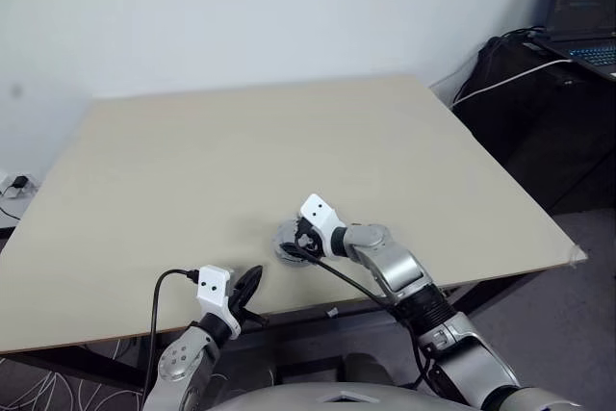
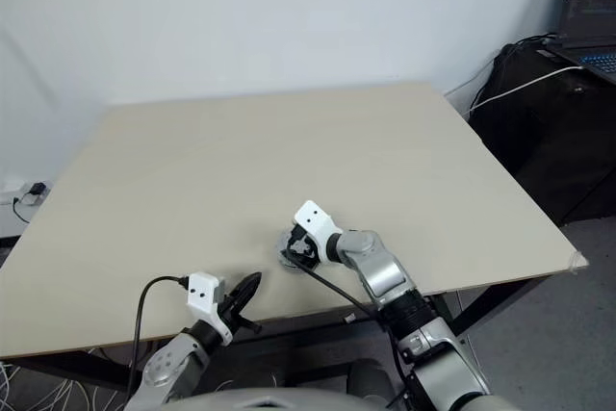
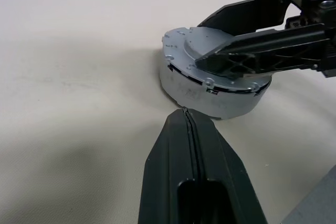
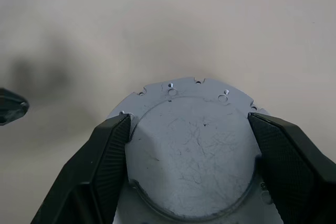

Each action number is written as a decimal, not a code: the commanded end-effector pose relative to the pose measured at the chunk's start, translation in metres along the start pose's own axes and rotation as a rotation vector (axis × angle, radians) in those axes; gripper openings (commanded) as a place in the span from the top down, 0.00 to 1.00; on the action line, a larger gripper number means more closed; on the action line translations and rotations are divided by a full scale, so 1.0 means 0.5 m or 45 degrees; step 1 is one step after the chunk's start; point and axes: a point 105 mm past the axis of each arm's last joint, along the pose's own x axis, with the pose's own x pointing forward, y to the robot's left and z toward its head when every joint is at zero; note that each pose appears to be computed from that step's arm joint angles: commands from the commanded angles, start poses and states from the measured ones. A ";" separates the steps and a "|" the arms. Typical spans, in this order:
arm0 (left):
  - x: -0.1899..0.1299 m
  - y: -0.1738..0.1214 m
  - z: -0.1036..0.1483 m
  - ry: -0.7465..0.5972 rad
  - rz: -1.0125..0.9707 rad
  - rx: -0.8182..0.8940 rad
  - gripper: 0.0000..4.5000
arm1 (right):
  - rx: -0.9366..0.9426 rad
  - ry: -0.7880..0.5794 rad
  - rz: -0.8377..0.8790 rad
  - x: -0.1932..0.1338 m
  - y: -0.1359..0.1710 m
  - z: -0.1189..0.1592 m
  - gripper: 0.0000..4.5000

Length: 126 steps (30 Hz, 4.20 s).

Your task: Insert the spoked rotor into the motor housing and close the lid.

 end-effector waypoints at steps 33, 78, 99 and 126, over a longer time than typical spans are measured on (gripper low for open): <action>0.059 0.040 0.059 0.093 0.042 -0.039 1.00 | -0.058 0.186 -0.048 0.003 0.006 -0.089 0.27; 0.171 0.013 0.067 0.632 -0.224 -0.325 1.00 | -0.014 0.102 -0.032 -0.001 0.019 -0.059 0.27; 0.169 -0.010 0.056 0.647 -0.288 -0.325 1.00 | 0.111 -0.208 -0.031 -0.100 0.010 0.006 0.01; 0.174 -0.023 0.061 0.635 -0.330 -0.326 1.00 | 1.247 -0.141 -0.079 -0.118 -0.006 -0.002 0.01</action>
